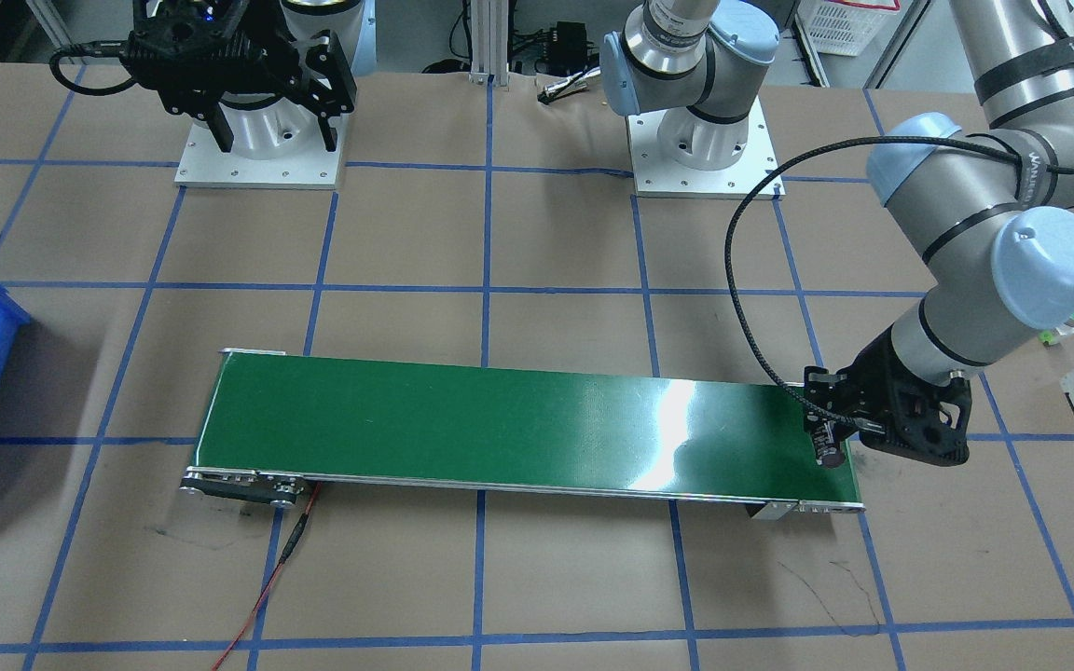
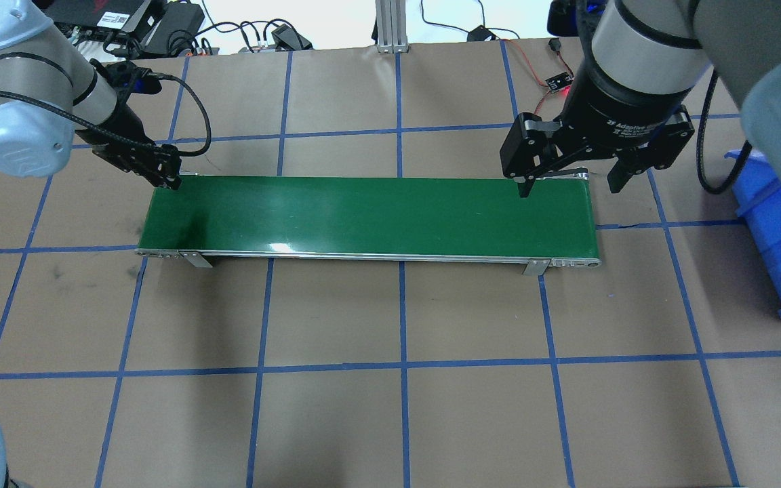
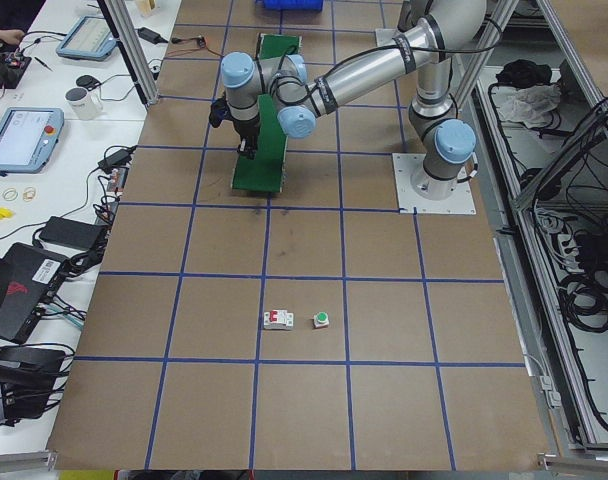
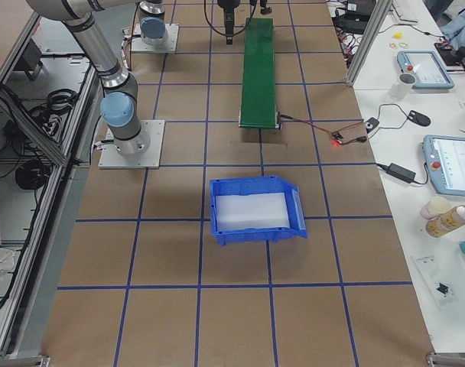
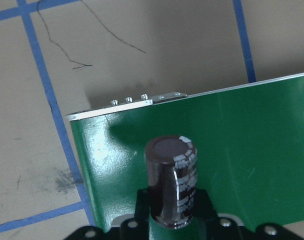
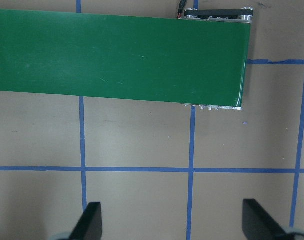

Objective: Move capacitor from left to right
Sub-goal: 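Carry the capacitor with the left gripper over the conveyor's near end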

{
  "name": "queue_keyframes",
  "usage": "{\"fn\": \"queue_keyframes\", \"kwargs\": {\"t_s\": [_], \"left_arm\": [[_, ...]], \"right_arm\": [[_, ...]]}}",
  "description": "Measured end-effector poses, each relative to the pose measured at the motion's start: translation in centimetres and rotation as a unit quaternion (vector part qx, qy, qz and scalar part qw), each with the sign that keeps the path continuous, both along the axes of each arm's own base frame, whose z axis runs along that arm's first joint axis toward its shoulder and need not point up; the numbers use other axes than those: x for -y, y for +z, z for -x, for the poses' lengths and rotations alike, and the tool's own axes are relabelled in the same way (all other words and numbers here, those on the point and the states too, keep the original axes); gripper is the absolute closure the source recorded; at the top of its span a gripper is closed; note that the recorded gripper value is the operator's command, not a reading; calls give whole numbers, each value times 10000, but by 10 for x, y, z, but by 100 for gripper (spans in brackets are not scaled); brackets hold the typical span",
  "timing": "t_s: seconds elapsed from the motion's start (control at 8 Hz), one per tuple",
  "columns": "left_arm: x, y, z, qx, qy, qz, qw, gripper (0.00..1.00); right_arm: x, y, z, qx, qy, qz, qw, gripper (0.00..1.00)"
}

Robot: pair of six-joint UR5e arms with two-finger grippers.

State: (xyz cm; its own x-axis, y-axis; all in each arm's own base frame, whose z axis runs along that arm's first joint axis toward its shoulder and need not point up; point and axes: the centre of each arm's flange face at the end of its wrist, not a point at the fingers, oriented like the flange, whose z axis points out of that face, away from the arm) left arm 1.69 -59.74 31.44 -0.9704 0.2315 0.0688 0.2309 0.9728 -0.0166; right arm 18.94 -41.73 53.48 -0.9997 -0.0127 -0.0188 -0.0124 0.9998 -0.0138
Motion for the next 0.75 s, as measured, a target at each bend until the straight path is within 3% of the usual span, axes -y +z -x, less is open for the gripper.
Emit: {"fn": "queue_keyframes", "kwargs": {"t_s": [0.38, 0.75], "left_arm": [[5, -29, 0, 196, -428, -305, 9984, 100], [8, -46, -10, 404, -561, -512, 9963, 100]], "right_arm": [[0, 0, 0, 0, -3, 5, 10000, 0], [0, 1, 1, -26, 9, 32, 10000, 0]]}}
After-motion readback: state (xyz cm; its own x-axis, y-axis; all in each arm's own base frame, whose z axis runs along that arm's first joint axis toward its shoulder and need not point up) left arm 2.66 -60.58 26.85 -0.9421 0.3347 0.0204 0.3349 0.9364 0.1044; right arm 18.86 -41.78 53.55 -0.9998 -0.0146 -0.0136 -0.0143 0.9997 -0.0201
